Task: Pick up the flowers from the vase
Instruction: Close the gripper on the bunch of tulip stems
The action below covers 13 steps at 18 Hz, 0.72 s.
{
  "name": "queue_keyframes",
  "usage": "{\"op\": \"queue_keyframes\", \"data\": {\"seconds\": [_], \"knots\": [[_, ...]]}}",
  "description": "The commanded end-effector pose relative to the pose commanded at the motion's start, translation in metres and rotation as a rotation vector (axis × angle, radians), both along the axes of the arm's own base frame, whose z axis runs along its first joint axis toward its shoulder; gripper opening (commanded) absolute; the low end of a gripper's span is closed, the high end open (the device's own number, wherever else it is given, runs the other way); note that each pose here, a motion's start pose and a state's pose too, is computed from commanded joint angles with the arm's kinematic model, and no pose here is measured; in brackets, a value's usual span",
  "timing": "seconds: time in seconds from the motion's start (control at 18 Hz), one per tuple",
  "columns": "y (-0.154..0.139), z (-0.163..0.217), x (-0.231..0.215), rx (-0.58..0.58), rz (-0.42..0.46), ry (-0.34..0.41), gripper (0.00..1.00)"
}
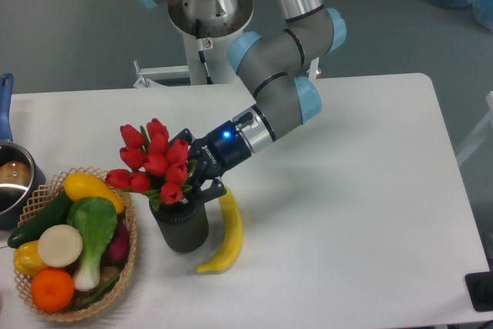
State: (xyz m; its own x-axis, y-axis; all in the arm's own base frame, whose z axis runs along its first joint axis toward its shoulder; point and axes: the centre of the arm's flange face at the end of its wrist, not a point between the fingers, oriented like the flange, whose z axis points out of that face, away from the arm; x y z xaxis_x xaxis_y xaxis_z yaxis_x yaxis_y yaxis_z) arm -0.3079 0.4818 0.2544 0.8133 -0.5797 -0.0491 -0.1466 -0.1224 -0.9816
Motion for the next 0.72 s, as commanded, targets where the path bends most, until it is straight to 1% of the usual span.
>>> {"op": "queue_keyframes", "data": {"seconds": [0.11,0.33,0.61,0.72], "knots": [[-0.0001,0.0008,0.0001,-0.005,0.002,-0.007,0.52],[-0.0027,0.0002,-0.0032,-0.009,0.011,-0.014,0.49],[-0.0036,0.0033,-0.0047,-0.021,0.019,-0.03,0.49],[-0.0041,0.0081,-0.004,-0.027,0.023,-0.038,0.45]]}}
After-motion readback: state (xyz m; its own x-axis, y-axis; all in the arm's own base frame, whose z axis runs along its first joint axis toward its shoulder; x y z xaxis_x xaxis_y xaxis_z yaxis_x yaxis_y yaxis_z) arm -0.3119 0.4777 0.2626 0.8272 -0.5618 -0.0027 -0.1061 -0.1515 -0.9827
